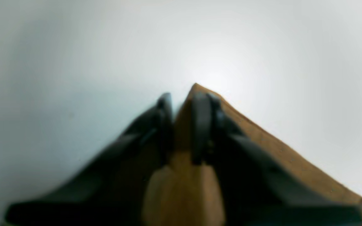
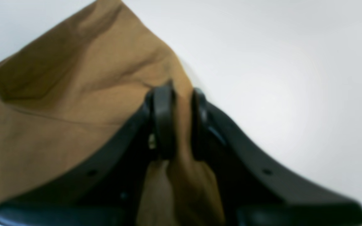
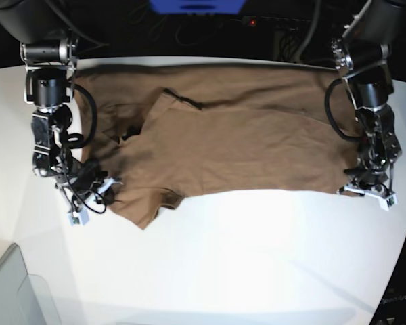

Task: Layout the t-shirt on the table in an organized manner, then fold the t-shirt properly
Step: 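Move both grippers along the shirt sides and grasp its hem corners, then lift the hem with both grippers and fold it over toward the collar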

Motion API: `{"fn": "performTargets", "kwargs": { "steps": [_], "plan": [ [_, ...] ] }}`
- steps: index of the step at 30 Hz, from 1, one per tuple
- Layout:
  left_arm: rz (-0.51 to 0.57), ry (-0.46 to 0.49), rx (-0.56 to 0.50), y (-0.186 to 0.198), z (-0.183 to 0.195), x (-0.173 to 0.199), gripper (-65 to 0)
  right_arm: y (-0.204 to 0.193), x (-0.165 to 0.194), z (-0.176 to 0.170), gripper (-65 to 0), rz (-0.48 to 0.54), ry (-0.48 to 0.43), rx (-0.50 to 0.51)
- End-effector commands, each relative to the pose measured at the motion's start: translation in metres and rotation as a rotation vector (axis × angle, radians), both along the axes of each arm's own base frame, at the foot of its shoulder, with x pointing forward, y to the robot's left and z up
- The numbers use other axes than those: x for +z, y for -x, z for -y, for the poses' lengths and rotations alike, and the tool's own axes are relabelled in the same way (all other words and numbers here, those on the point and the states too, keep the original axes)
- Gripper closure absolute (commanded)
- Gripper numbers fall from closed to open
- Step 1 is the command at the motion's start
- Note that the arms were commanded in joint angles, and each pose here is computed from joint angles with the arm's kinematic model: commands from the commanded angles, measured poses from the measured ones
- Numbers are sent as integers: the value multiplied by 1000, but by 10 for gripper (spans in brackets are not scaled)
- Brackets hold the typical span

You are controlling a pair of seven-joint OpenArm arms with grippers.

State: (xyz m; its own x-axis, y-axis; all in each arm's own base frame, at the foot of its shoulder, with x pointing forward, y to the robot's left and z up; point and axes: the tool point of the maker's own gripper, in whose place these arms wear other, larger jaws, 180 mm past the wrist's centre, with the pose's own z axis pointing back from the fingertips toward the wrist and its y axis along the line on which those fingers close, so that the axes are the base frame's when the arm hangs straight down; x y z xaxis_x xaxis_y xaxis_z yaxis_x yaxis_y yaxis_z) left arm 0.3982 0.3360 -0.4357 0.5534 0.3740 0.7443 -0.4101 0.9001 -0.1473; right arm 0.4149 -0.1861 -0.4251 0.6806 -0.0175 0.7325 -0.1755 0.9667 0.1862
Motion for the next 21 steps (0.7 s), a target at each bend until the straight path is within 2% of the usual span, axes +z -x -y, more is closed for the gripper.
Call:
{"fn": "performTargets", "kwargs": {
  "steps": [1,2,3,7,14,19,21],
  "plan": [
    [-109,44,-36,14,16,-21,-26,-4,7,5,-52,6,19,8],
    [-110,41,-41,13,17,-21,0,-4,7,6,-16,6,20,8],
    [-114,42,-43,14,18,-22,0,-5,7,6,0,7,21,8],
    [-104,48,-41,11,18,-18,0,-1,9,11,0,15,29,7],
    [-16,-36,-90,8,17,33,0,6,51,-3,0,159,68,61],
    [0,-69,-108,17,18,42,0,17,67,-11,0,215,80,84],
    [24,-65,-113,21,21,48,0,25,72,0,0,232,85,53]
  ]
}}
